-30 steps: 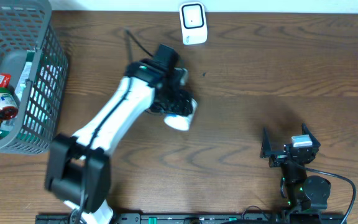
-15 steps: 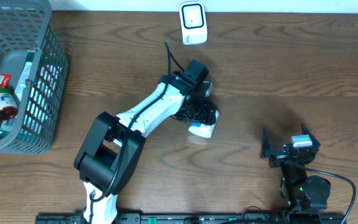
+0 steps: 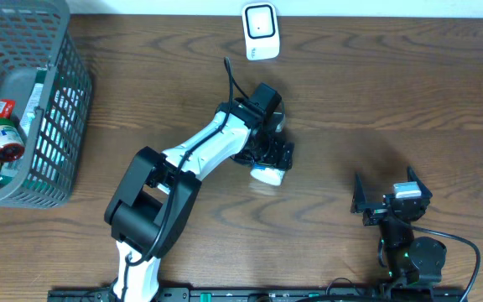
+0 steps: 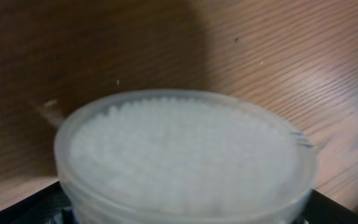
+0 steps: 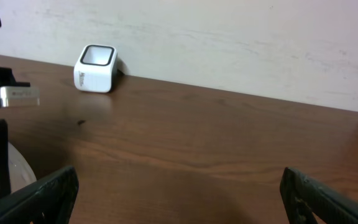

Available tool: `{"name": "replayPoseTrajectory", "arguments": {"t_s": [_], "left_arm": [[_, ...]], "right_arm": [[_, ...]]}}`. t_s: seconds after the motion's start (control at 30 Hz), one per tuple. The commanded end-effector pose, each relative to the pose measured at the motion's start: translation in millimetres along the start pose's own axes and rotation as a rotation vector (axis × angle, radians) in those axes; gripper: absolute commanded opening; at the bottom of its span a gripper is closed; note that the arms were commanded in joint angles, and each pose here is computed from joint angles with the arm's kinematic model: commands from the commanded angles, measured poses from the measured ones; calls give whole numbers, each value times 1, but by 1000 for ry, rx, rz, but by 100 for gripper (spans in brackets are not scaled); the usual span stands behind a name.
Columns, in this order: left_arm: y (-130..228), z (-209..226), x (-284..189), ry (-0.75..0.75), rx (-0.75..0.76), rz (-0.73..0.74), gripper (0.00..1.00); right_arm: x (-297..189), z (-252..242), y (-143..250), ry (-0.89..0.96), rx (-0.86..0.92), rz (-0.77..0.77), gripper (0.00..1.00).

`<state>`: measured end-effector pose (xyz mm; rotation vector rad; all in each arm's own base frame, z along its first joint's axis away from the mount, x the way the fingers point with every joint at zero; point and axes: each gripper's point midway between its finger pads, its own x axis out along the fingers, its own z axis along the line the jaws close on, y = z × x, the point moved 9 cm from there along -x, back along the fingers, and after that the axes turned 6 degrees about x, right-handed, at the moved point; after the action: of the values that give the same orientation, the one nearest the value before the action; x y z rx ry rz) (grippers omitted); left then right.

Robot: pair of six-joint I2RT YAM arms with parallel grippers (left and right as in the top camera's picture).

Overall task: Scan the item barcode
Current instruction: 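Carry the tub forward and set it down on the table, then reach the left gripper back into the basket for another item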

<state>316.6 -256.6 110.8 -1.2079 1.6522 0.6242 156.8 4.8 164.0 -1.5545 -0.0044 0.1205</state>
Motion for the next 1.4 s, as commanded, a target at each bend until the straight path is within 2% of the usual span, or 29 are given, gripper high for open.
{"name": "replayPoseTrajectory", "arguments": {"t_s": [0.0, 0.37, 0.47, 0.6, 0.7, 0.83, 1.1, 1.2, 1.37], "left_arm": [[-4, -8, -22, -12, 21, -70, 93], [-11, -12, -79, -209, 52, -273, 93], [-11, -17, -116, -271, 60, -383, 93], [-8, -14, -172, -271, 37, -526, 93], [3, 4, -216, -291, -25, -620, 93], [30, 40, -261, -359, -132, -667, 92], [91, 113, -312, -545, -346, -627, 92], [105, 133, -331, -585, -435, -673, 92], [114, 142, -366, -634, -489, -770, 92]], "right_arm": [[0, 0, 0, 2, 11, -1, 99], [0, 0, 0, 2, 11, -1, 99], [0, 0, 0, 2, 11, -1, 99], [0, 0, 0, 2, 11, -1, 99], [0, 0, 0, 2, 11, -1, 99], [0, 0, 0, 2, 11, -1, 99], [0, 0, 0, 2, 11, -1, 99], [0, 0, 0, 2, 11, -1, 99], [0, 0, 0, 2, 11, -1, 99]]}}
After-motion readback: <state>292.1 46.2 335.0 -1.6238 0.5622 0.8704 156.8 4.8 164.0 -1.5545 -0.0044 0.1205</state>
